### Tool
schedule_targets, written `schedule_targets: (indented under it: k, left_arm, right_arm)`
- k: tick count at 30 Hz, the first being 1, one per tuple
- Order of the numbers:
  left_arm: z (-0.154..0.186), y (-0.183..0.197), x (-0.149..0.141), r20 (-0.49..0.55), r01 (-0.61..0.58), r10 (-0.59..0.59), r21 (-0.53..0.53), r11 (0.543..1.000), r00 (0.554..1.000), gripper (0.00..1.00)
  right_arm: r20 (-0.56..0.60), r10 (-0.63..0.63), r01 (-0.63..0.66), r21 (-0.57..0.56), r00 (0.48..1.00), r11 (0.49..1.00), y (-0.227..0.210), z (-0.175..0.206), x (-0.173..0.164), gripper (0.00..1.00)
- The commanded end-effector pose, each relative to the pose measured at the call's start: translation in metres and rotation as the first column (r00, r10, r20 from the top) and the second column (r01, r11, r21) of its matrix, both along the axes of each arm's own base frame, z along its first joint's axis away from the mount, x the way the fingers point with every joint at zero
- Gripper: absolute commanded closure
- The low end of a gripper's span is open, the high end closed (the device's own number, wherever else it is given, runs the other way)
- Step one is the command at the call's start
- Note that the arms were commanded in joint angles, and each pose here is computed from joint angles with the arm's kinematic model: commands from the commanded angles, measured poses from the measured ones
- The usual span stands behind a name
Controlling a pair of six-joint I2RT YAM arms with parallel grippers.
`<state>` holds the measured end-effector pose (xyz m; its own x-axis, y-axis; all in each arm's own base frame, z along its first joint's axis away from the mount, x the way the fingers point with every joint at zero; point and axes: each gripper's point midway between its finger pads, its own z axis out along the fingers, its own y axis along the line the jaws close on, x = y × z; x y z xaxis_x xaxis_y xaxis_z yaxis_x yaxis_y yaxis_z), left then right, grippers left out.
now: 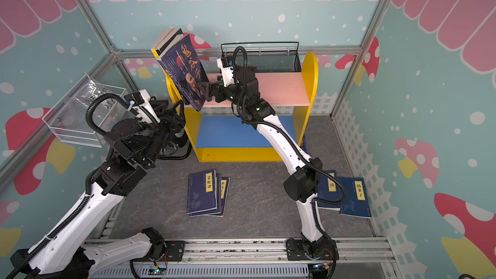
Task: Stacking books/files
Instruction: Place the book at the bookshelf, then move the book to the bookshelf.
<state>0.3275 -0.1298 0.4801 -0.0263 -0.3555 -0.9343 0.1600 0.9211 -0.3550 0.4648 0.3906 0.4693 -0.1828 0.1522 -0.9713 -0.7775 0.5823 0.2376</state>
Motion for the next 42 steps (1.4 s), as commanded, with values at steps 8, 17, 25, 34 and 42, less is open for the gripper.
schedule_targets:
  k: [8, 17, 25, 34, 42]
  left_arm:
    - [-0.026, -0.018, 0.010, -0.100, 0.125, -0.131, -0.068, 0.990, 0.986, 0.39]
    - [-0.034, -0.019, 0.030, -0.106, 0.137, -0.148, -0.107, 0.985, 0.983, 0.46]
    - [-0.037, -0.016, 0.041, -0.116, 0.135, -0.148, -0.115, 0.984, 0.982, 0.46]
    - [-0.042, -0.007, 0.052, -0.124, 0.087, -0.099, -0.094, 0.992, 0.987, 0.46]
    - [-0.038, -0.005, 0.054, -0.107, 0.070, -0.078, -0.077, 0.995, 0.991, 0.46]
  right_arm:
    - [-0.108, -0.072, 0.049, -0.202, 0.991, 0.978, -0.014, -0.057, -0.015, 0.02]
    - [-0.149, -0.037, 0.010, -0.177, 0.988, 0.984, -0.007, -0.063, -0.025, 0.03]
    - [-0.165, -0.084, 0.048, -0.211, 0.983, 0.976, -0.007, -0.077, -0.019, 0.03]
    - [-0.190, -0.073, 0.034, -0.201, 0.979, 0.979, 0.008, -0.091, -0.007, 0.03]
    - [-0.179, -0.060, 0.028, -0.174, 0.982, 0.984, 0.023, -0.091, 0.009, 0.03]
